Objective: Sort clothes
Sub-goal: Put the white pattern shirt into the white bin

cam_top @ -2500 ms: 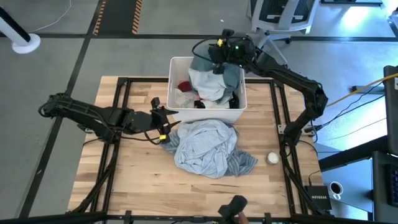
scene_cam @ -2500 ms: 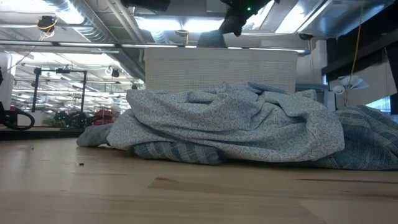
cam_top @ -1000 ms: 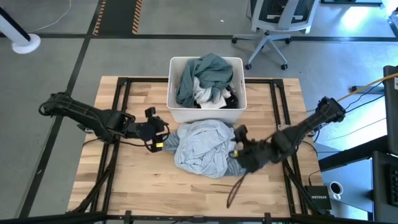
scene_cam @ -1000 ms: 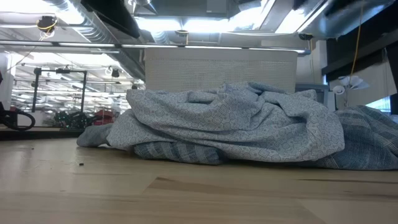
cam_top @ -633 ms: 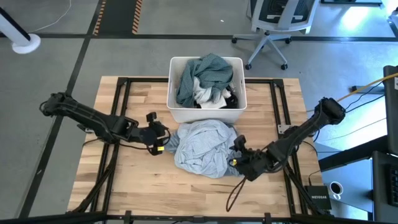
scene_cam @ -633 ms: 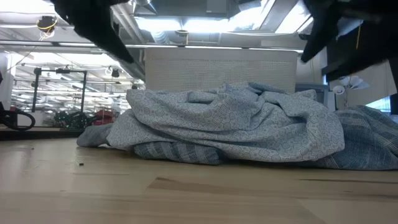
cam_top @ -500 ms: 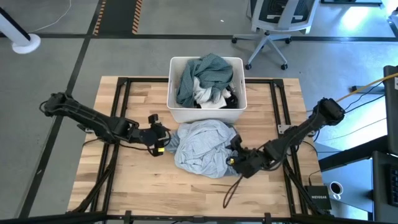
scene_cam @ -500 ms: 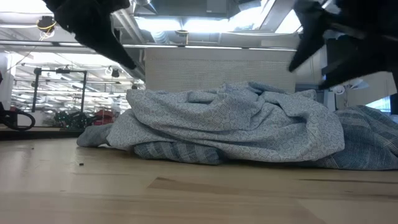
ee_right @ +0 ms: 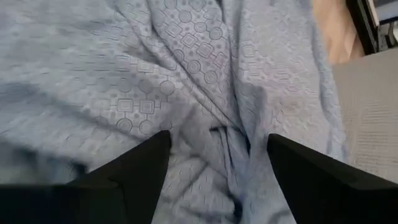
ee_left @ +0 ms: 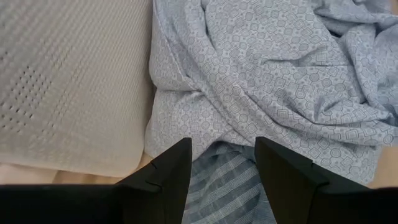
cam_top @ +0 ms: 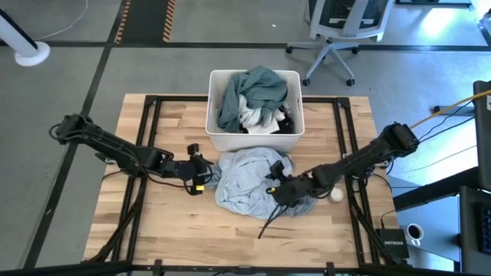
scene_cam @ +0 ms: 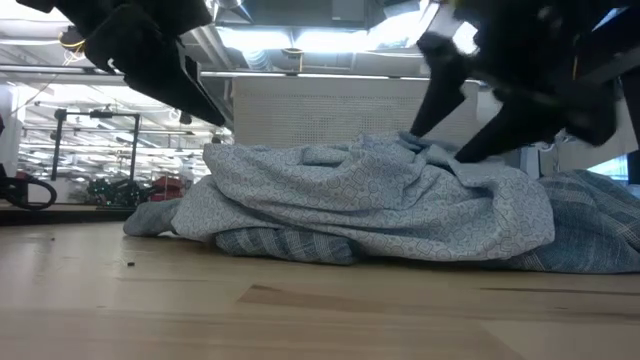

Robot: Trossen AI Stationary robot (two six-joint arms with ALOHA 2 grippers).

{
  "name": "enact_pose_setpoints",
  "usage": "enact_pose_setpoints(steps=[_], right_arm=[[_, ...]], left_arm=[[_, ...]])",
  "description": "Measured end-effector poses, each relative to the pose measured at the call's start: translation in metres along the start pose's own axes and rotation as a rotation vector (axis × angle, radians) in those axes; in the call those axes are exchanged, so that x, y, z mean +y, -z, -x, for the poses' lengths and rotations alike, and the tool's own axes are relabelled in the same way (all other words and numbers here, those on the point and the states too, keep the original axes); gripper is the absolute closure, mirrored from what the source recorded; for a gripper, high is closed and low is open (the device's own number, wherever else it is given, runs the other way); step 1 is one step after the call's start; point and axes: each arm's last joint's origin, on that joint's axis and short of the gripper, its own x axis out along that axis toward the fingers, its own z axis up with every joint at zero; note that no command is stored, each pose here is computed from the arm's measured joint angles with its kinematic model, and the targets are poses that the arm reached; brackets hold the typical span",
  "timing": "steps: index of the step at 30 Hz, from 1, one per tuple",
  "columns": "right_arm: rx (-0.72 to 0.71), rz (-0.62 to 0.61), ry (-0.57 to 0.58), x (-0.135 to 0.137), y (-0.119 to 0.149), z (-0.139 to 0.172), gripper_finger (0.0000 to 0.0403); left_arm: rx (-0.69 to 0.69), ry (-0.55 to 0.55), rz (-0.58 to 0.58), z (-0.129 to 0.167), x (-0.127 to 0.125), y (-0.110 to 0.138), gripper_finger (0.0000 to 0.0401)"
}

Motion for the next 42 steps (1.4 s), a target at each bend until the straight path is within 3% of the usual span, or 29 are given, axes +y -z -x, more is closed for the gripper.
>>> enact_pose_setpoints(steps=[7,10,13,19,27,42], right_arm=[[-0.008,-0.092,0.04,-0.012,0.003,-0.039,0.0118],[0.01,-0.111,0.036,-0.015,0.007,-0.048,0.0142],[0.025,-0.134,0.037,-0.017,0.008,-0.049,0.0204],[0.038,-0.106,0.06,-0.027,-0.002,-0.042,0.0376],[0.103,-0.068,0.105,-0.05,-0.02,-0.023,0.0373],[-0.003,-0.111,0.288,-0.107,-0.046,0.053,0.0381]], left_arm=[[-0.067,0.002,0.004,-0.001,0.001,-0.007,0.023],[-0.125,-0.001,-0.022,-0.001,0.002,-0.014,0.023],[-0.185,-0.012,-0.035,-0.002,0.005,-0.021,0.023],[-0.301,-0.047,-0.115,0.002,0.01,-0.039,0.023],[-0.529,-0.114,-0.226,0.03,0.018,-0.088,0.023],[-0.447,-0.077,-0.145,0.034,0.02,-0.081,0.023]])
